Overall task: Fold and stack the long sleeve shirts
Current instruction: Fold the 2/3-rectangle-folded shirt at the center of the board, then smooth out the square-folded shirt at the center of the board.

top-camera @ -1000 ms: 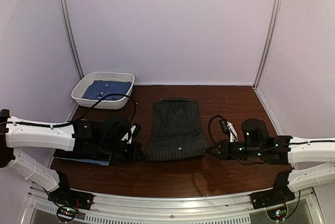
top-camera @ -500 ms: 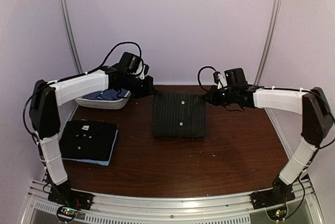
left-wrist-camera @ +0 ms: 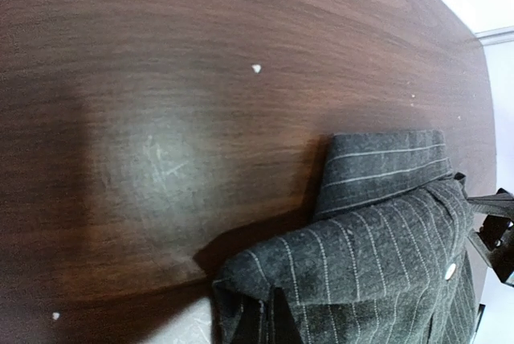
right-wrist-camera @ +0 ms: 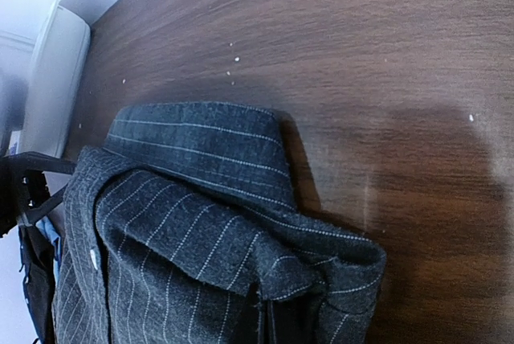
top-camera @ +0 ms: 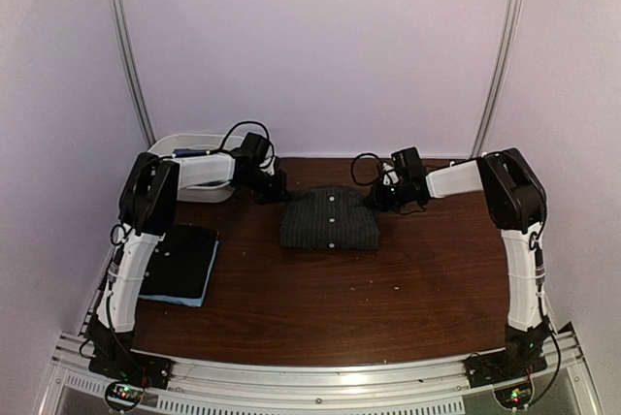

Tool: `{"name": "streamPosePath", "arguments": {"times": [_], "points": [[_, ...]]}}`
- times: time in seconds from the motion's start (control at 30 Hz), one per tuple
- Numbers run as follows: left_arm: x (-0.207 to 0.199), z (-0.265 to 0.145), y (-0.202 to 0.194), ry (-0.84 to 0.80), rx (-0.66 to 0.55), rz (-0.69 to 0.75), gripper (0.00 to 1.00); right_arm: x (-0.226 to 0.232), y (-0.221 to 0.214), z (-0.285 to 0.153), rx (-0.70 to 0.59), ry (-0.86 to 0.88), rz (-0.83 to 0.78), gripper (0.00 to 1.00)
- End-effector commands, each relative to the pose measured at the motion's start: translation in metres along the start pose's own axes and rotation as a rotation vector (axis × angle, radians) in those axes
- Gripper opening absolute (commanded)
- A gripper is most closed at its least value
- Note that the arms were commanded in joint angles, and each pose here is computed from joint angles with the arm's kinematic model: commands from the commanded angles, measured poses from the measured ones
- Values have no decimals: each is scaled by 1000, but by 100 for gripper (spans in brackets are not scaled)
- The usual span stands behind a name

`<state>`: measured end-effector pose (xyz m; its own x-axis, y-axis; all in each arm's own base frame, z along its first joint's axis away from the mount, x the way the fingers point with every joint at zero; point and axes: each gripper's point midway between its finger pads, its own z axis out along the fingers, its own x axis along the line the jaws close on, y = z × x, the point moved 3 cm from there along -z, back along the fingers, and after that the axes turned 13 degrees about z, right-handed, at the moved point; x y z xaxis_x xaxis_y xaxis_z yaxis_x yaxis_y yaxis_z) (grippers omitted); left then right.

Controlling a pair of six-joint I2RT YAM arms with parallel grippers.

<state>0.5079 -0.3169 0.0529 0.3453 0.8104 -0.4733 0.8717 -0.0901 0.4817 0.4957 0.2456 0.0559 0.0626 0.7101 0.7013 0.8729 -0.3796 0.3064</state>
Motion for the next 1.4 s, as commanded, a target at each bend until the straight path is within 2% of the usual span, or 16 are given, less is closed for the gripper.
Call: {"name": "streamPosePath", "arguments": {"times": [0.0,0.27,0.37,0.5,0.7,1.13,1.2,1.23,1.3,1.37], "points": [[-28,-17,-2,-77,-21,28,0,2,-16,-8,31,45,-11,0],[-46,-62,-80,-56,-22,-32,0,25,-79,-16,117,60,-106,0],[-52,-84,-105,-31,-25,-25,0,42,-98,-36,111,82,-141,0],[-51,-111,-121,-10,-46,-30,0,56,-103,-74,45,97,-167,0],[-51,-125,-122,-5,-69,-25,0,71,-89,-105,-46,92,-198,0],[-25,-98,-83,5,-65,-21,0,63,-55,-86,-79,55,-170,0],[-19,-96,-77,20,-66,-21,0,63,-48,-80,-86,50,-173,5],[-17,-96,-74,29,-66,-21,9,62,-45,-78,-84,44,-175,10],[-12,-98,-67,56,-70,-17,31,60,-43,-74,-73,24,-179,18],[-12,-105,-56,78,-90,3,45,64,-38,-77,-85,18,-189,28]]}}
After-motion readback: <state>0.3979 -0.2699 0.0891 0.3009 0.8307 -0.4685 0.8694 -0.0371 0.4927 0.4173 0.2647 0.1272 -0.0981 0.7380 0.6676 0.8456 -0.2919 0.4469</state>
